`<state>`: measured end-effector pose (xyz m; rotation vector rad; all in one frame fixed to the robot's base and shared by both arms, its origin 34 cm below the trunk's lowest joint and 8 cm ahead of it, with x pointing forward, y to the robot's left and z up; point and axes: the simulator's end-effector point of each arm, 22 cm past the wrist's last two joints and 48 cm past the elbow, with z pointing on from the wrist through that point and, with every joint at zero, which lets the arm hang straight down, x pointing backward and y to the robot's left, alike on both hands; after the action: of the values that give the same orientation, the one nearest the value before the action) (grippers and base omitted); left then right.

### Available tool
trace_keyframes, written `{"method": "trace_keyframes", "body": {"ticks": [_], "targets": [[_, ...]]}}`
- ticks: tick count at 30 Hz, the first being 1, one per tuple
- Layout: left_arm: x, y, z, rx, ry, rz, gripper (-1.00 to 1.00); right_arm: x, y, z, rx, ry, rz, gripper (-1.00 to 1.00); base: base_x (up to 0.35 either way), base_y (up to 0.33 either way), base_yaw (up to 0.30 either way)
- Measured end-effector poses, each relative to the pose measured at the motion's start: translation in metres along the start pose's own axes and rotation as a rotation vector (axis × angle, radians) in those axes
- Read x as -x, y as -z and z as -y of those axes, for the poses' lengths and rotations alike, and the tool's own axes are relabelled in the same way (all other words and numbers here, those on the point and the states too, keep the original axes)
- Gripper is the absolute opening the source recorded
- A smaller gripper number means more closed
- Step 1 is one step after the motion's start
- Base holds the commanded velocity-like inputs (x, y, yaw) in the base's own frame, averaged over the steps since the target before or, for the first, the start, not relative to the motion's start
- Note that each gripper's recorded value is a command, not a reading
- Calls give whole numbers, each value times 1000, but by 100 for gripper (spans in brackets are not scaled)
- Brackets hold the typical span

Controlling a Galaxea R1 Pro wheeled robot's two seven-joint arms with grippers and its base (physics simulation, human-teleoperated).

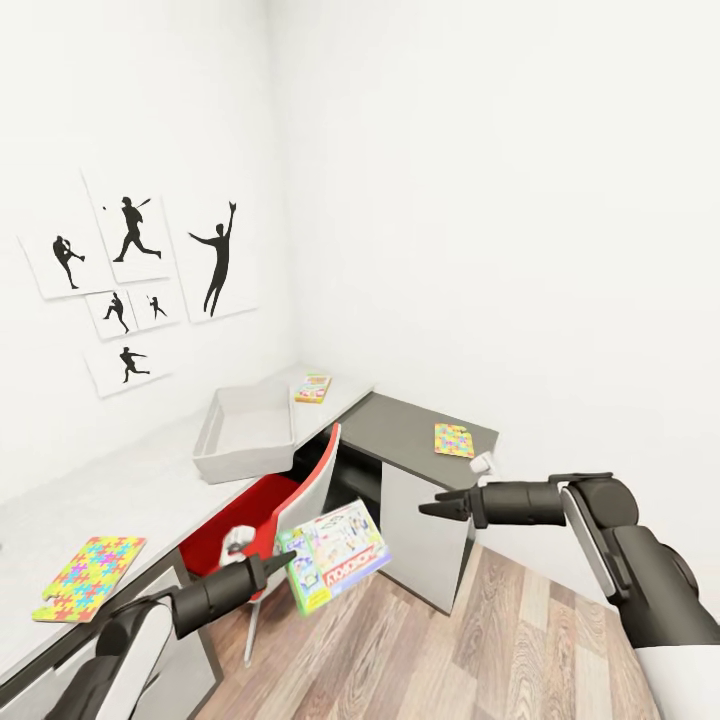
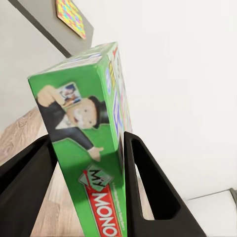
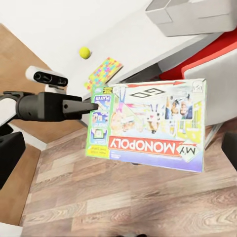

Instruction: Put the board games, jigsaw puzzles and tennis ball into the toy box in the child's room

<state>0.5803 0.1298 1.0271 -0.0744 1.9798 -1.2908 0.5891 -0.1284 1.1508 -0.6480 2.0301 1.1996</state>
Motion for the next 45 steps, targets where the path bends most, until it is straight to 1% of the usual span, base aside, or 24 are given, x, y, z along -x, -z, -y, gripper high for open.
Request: {"method": "trace_keyframes", "body": {"ticks": [7, 13, 16, 21, 25, 26, 32, 33, 37, 45], "targets": [[-8, -3, -4, 22, -28, -28, -100, -3, -3, 1, 4, -8, -9, 100, 0, 0, 0], [-10, -4, -4, 27, -36, -37, -100, -5, -5, 2, 7, -19, -12, 100, 0, 0, 0], [-10, -3, -1, 18, -39, -38, -100, -5, -5, 3, 7, -22, -12, 100, 0, 0, 0], [-10, -3, 5, -10, -40, -37, -100, -4, -4, 5, 3, -23, -12, 100, 0, 0, 0], [-11, -2, 16, -57, -37, -39, -100, -4, -4, 5, 3, -24, -11, 100, 0, 0, 0], [-11, -2, 16, -56, -39, -39, -100, -4, -4, 5, 3, -24, -11, 100, 0, 0, 0], [-12, 0, 33, -137, -36, -41, -100, -4, -4, 5, 3, -24, -11, 100, 0, 0, 0], [-12, 0, 33, -135, -39, -41, -100, -4, -4, 5, 3, -24, -11, 100, 0, 0, 0], [-13, 1, 42, -179, -39, -43, -100, -4, -6, 4, 4, -24, -11, 100, 0, 0, 0], [-13, 1, 51, -215, -37, -42, -100, -4, -7, 4, 5, -24, -11, 100, 0, 0, 0]]}}
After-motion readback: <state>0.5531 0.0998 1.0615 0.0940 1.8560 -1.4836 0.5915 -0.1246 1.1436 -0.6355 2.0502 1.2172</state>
